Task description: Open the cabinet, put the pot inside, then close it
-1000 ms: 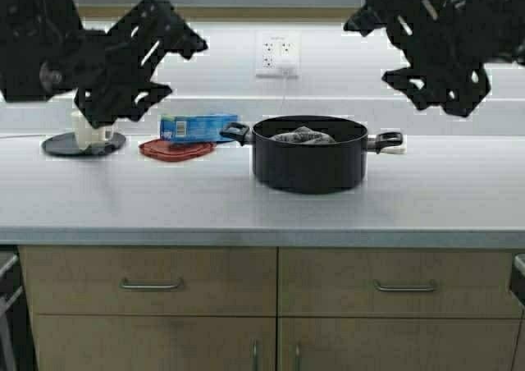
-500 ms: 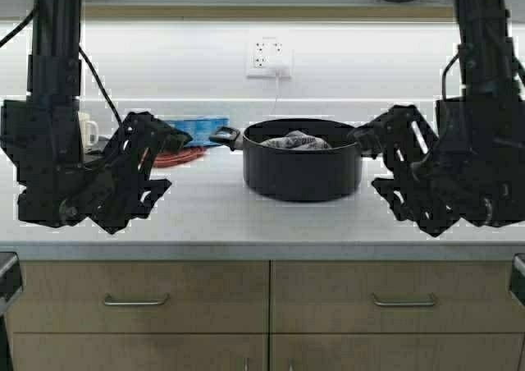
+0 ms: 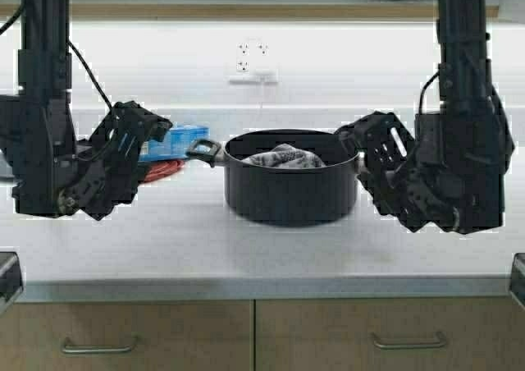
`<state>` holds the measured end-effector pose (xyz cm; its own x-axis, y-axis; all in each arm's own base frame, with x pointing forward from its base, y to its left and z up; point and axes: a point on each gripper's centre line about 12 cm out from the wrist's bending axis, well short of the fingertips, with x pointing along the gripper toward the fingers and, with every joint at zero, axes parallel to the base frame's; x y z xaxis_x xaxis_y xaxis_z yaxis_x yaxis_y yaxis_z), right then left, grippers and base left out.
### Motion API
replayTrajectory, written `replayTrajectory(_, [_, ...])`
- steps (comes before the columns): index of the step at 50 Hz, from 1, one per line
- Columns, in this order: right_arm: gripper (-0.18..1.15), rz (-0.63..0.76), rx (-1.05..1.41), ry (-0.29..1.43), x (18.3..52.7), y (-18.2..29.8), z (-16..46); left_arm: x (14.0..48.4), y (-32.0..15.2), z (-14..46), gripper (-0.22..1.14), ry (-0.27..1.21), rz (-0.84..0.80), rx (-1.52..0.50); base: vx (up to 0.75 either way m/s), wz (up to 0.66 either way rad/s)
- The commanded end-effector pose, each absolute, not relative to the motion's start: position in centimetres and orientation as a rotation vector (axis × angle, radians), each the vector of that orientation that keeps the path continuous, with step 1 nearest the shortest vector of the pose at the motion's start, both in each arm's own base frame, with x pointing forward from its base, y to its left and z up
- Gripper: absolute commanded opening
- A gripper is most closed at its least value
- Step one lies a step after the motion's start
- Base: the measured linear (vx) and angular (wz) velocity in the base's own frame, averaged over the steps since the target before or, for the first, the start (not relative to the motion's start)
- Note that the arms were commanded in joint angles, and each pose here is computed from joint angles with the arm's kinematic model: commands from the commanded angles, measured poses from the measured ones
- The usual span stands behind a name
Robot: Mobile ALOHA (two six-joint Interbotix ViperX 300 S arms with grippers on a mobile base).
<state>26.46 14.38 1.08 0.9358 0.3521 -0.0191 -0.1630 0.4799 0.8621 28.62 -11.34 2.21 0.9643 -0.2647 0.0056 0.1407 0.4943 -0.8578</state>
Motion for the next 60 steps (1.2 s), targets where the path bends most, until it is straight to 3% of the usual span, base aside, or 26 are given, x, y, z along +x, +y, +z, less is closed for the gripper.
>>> replayTrajectory(1, [1.03,0.294,1.002,0.187,26.6,14.1,0.7,29.1,-11.5,2.2,1.03,0.132,-0.273,-1.034,0.18,-0.02])
replayTrajectory(17, [1.03,0.206,1.022,0.179,28.0,13.1,-2.8,31.5,-11.3,-1.1,1.03,0.145,-0.261,-1.067,0.13,-0.02])
replayTrajectory(33, [1.03,0.186,1.078,0.062,33.3,11.3,-5.0,39.1,-11.3,-4.0,1.03,0.148,-0.386,-1.206,0.05,0.0])
replayTrajectory(60, [1.03,0.19,1.184,-0.047,37.9,10.2,-7.3,45.5,-11.3,-5.0,1.03,0.165,-0.43,-1.17,0.01,0.0])
